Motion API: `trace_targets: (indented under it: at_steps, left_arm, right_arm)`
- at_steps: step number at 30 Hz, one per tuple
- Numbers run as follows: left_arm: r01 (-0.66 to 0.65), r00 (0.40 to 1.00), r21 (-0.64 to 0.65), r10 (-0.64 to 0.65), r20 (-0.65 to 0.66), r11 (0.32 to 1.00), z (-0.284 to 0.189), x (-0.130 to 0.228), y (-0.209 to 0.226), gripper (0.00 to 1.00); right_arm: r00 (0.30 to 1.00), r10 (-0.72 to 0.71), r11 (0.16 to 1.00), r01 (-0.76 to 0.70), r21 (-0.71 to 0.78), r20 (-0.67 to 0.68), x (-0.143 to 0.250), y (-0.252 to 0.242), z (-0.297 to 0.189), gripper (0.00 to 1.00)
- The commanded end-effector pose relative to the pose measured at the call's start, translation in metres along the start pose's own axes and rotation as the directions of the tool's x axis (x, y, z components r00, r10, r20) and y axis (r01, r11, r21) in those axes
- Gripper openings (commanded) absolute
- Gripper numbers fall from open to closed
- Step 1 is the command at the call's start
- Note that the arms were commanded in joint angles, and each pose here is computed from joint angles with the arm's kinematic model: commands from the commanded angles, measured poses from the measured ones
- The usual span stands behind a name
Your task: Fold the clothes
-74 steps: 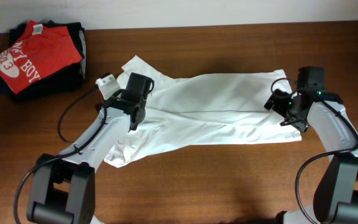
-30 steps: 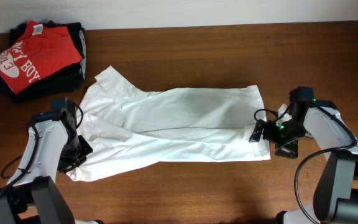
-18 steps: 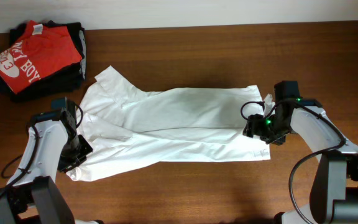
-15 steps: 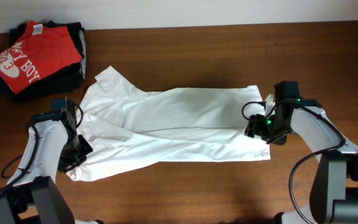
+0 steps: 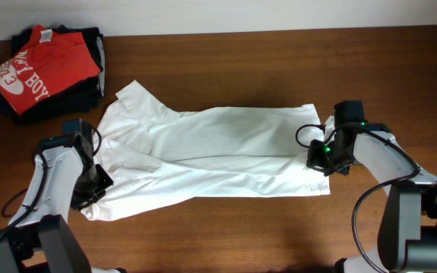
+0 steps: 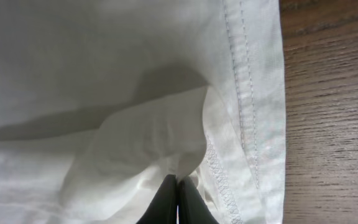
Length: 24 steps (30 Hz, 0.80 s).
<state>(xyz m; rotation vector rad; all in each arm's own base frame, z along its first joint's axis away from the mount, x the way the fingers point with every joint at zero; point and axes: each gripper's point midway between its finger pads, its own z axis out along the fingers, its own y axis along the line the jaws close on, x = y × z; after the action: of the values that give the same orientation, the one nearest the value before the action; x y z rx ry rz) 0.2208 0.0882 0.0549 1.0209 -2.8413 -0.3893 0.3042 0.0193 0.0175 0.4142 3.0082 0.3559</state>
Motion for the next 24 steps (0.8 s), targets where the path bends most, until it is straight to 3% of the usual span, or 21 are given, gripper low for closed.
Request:
trace_targets:
  at_steps: [1, 5, 9, 10, 11, 14, 15, 17, 18, 20, 21, 24]
  left_arm:
    - [0.025, 1.000, 0.028, -0.026, 0.012, 0.999, -0.003, -0.006, -0.005, 0.11]
    - [0.029, 0.999, 0.036, -0.030, 0.027, 0.999, -0.003, -0.010, -0.007, 0.11]
    - [0.053, 0.988, 0.100, -0.066, 0.136, 0.994, -0.005, -0.038, -0.021, 0.11]
    - [0.055, 0.986, 0.107, -0.071, 0.149, 0.993, -0.006, -0.041, -0.022, 0.12]
    - [0.047, 0.987, 0.106, -0.063, 0.150, 0.993, -0.007, -0.042, -0.022, 0.14]
    - [0.040, 0.987, 0.103, -0.056, 0.150, 0.994, -0.031, -0.047, -0.018, 0.17]
    - [0.041, 0.987, 0.104, -0.056, 0.152, 0.994, -0.044, -0.049, -0.016, 0.26]
    - [0.041, 0.986, 0.110, -0.058, 0.156, 0.993, -0.062, -0.053, -0.013, 0.96]
    - [0.035, 0.989, 0.143, -0.055, 0.135, 0.989, -0.063, -0.049, -0.019, 0.96]
    - [-0.026, 0.999, 0.286, 0.014, 0.044, 0.958, -0.067, -0.027, -0.050, 0.22]
    - [-0.112, 0.994, 0.341, 0.105, 0.039, 0.933, -0.069, -0.015, -0.070, 0.01]
    - [-0.258, 0.964, 0.328, 0.262, 0.034, 0.909, -0.055, 0.015, -0.100, 0.00]
  right_arm:
    - [0.999, -0.009, 1.000, 0.010, -0.013, 0.049, -0.025, 0.010, -0.019, 0.04]
    - [0.978, -0.034, 0.999, 0.031, 0.020, 0.205, -0.079, 0.019, -0.067, 0.04]
    - [0.970, -0.003, 0.990, -0.032, 0.141, 0.242, -0.088, -0.004, -0.066, 0.06]
    - [0.973, -0.001, 0.989, -0.033, 0.145, 0.232, -0.086, -0.005, -0.064, 0.45]
    - [0.977, 0.002, 0.988, -0.035, 0.148, 0.215, -0.082, -0.006, -0.064, 0.99]
    - [0.989, 0.015, 0.985, -0.040, 0.166, 0.145, -0.070, -0.004, -0.083, 0.99]
    - [0.994, 0.022, 0.985, -0.040, 0.169, 0.105, -0.062, -0.001, -0.095, 0.99]
    - [0.999, 0.028, 0.987, -0.031, 0.155, 0.021, -0.042, 0.002, -0.099, 0.99]
    - [0.999, 0.040, 0.991, -0.035, 0.129, -0.036, -0.028, 0.005, -0.092, 0.86]
    - [0.995, 0.029, 0.996, -0.020, 0.092, -0.093, -0.010, 0.011, -0.067, 0.23]
    - [0.994, 0.008, 0.998, 0.000, 0.066, -0.113, -0.001, 0.017, -0.047, 0.12]
    - [0.991, 0.013, 0.999, -0.007, 0.045, -0.136, 0.022, 0.022, -0.001, 0.11]
